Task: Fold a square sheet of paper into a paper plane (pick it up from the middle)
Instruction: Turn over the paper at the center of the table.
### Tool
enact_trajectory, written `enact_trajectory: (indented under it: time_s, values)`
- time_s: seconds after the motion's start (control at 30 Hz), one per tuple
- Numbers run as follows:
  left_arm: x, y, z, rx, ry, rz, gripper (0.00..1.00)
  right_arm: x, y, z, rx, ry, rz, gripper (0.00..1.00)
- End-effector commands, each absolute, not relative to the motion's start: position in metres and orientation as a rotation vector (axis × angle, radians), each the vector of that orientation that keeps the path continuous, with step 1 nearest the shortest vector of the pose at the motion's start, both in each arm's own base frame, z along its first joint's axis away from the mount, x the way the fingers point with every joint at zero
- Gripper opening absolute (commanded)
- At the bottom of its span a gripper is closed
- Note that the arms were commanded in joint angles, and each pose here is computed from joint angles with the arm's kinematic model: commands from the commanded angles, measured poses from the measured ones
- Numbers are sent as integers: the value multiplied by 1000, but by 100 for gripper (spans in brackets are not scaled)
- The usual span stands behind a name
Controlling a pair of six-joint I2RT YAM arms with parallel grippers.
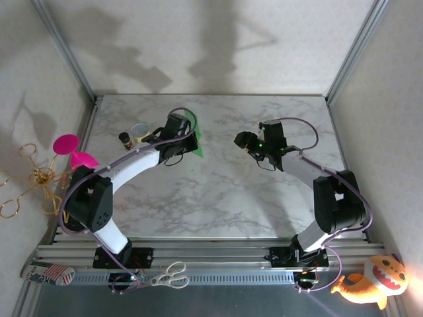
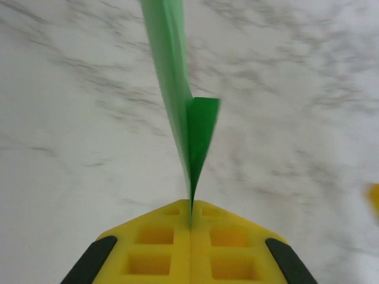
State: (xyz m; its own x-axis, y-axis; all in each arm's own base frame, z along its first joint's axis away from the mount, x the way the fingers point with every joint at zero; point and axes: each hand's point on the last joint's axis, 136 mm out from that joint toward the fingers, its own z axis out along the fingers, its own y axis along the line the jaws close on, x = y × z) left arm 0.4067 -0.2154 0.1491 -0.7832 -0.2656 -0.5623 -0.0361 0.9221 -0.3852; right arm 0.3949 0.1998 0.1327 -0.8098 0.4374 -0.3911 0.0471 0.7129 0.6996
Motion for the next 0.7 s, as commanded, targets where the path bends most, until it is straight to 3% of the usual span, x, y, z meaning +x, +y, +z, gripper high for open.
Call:
enact_trajectory:
  time_s: [0.0, 0.2, 0.37, 0.53, 0.67]
  values:
    - [390, -157, 144, -86, 2508, 144, 0, 400, 174, 141, 379, 2335, 766, 72]
    - [391, -143, 158, 0, 2454, 525, 0, 399, 158, 143, 424, 2313, 681, 77]
    - [387, -161, 135, 88, 2471, 642, 0, 396, 150, 142, 456, 2300, 648, 79]
    - [383, -190, 92, 145, 2553, 617, 0, 394, 144, 141, 489, 2293, 632, 78]
    - [379, -222, 62, 138, 2639, 436, 12, 393, 137, 139, 530, 2296, 606, 78]
